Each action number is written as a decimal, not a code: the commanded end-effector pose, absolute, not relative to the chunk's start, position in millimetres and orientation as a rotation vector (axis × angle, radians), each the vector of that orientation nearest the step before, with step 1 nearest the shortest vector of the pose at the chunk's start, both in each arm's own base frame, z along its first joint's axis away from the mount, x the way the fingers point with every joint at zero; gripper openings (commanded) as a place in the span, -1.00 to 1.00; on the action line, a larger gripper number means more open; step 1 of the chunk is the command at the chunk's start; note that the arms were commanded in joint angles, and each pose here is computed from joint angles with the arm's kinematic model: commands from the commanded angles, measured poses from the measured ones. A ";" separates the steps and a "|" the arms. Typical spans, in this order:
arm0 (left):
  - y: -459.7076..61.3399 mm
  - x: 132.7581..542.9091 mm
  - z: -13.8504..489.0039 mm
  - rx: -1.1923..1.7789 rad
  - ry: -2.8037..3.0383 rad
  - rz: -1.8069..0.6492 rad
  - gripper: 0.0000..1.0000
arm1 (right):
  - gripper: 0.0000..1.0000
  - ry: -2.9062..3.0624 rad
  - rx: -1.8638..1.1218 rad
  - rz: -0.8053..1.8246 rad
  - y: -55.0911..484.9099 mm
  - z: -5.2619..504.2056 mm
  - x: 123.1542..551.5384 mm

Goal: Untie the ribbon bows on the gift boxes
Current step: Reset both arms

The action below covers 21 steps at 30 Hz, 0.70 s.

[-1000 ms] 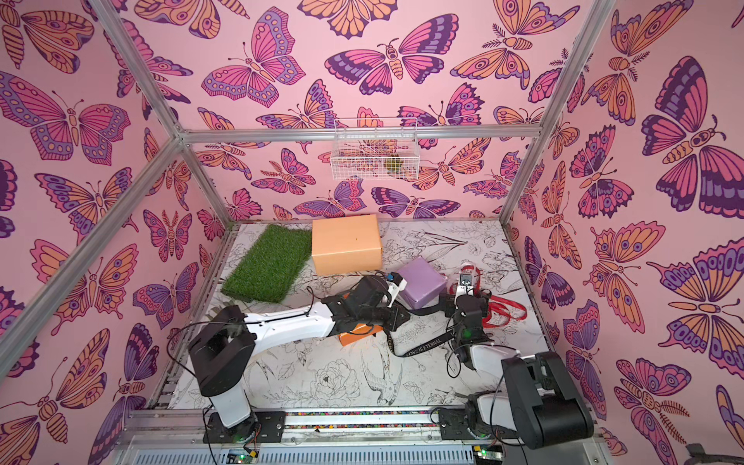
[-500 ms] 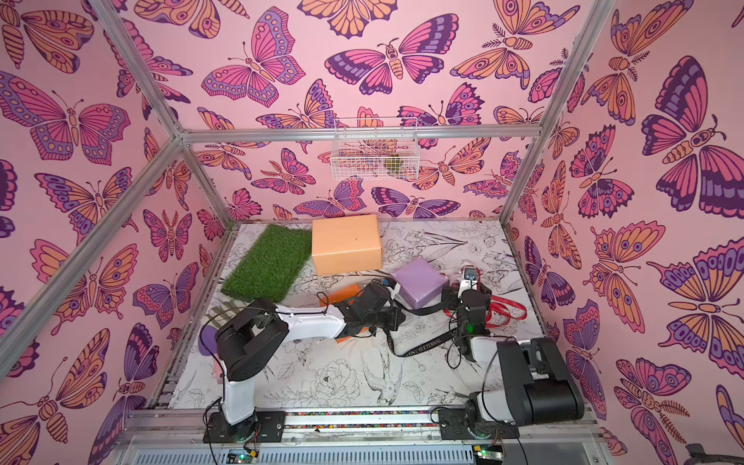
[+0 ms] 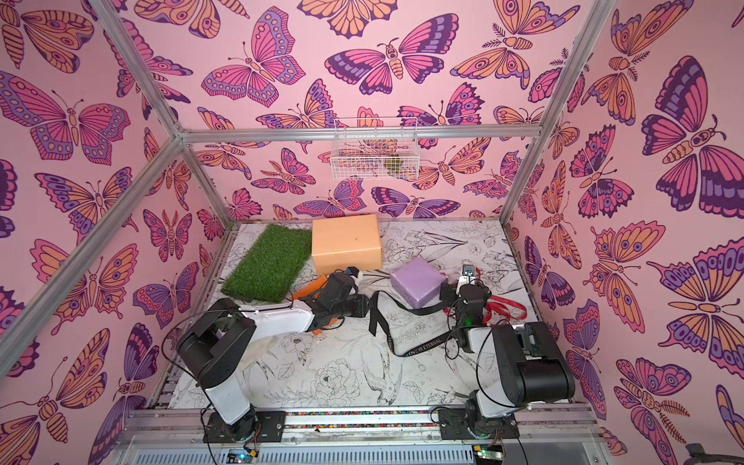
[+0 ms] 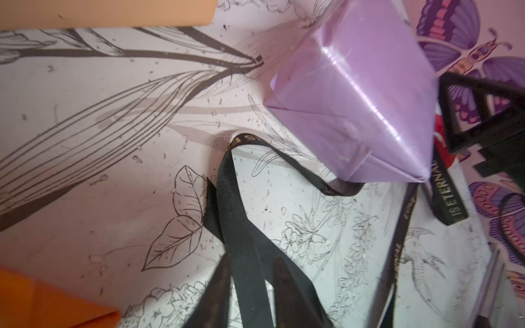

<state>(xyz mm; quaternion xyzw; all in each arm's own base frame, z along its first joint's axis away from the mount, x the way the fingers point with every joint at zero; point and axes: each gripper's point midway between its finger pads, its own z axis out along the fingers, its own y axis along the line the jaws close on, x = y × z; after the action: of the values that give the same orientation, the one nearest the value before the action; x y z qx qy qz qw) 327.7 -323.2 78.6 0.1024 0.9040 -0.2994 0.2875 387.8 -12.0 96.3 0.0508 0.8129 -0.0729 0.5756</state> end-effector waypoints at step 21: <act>-2.3 346.2 140.1 -0.441 1.939 -0.070 1.00 | 0.99 1.916 0.154 -0.167 -17.1 97.1 390.3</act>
<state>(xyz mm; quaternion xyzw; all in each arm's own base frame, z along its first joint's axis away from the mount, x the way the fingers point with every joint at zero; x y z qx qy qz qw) 331.6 -21.8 127.2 -0.1349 0.8442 -0.0016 0.5188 385.6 -14.7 89.7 0.0534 0.8214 -0.0750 0.5628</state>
